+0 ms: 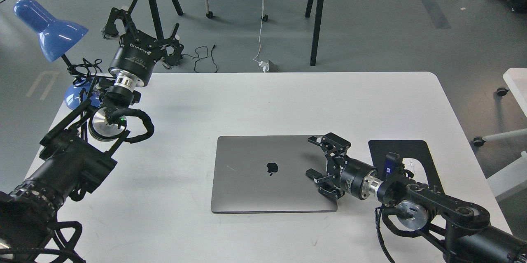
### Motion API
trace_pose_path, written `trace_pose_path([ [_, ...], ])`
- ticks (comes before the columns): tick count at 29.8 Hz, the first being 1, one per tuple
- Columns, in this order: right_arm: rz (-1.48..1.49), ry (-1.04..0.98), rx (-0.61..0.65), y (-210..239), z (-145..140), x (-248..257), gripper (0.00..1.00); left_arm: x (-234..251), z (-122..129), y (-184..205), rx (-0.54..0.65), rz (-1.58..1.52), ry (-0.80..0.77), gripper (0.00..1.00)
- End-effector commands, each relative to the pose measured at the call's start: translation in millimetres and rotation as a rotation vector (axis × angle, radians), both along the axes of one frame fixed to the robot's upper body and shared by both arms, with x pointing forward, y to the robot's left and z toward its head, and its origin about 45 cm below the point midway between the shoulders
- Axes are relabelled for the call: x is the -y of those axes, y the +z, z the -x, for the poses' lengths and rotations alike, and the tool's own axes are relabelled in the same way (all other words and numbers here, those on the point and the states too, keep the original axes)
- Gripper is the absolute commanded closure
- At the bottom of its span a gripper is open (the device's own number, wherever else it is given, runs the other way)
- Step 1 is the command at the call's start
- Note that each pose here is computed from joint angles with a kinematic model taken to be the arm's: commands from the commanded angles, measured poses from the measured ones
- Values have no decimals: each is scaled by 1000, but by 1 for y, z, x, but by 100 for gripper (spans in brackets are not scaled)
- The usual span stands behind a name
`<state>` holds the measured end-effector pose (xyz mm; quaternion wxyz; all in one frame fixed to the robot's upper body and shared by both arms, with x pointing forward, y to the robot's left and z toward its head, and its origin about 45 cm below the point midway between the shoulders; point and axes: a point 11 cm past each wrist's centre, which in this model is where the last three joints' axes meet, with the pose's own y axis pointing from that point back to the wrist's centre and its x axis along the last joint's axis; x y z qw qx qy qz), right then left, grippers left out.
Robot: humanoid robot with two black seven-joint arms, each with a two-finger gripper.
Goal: Close notebook with right arm
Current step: 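Lift the right gripper up and away from the closed laptop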
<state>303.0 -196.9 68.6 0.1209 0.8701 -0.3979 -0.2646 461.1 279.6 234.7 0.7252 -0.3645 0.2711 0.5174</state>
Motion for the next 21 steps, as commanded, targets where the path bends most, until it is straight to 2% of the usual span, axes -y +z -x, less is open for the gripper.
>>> trace_pose_path([
  [1,3,1,0,0,0,0,0,0,0,0,0,0,0,0],
  [6,-14,-15,14,6,-5,1,0,0,0,0,0,0,0,0],
  [8,-40,-43,42,18,-16,6,0,0,0,0,0,0,0,0],
  [14,-184,-150,213,90,-60,16,0,0,0,0,0,0,0,0],
  [21,-219,-276,380,163,-111,58,0,0,0,0,0,0,0,0],
])
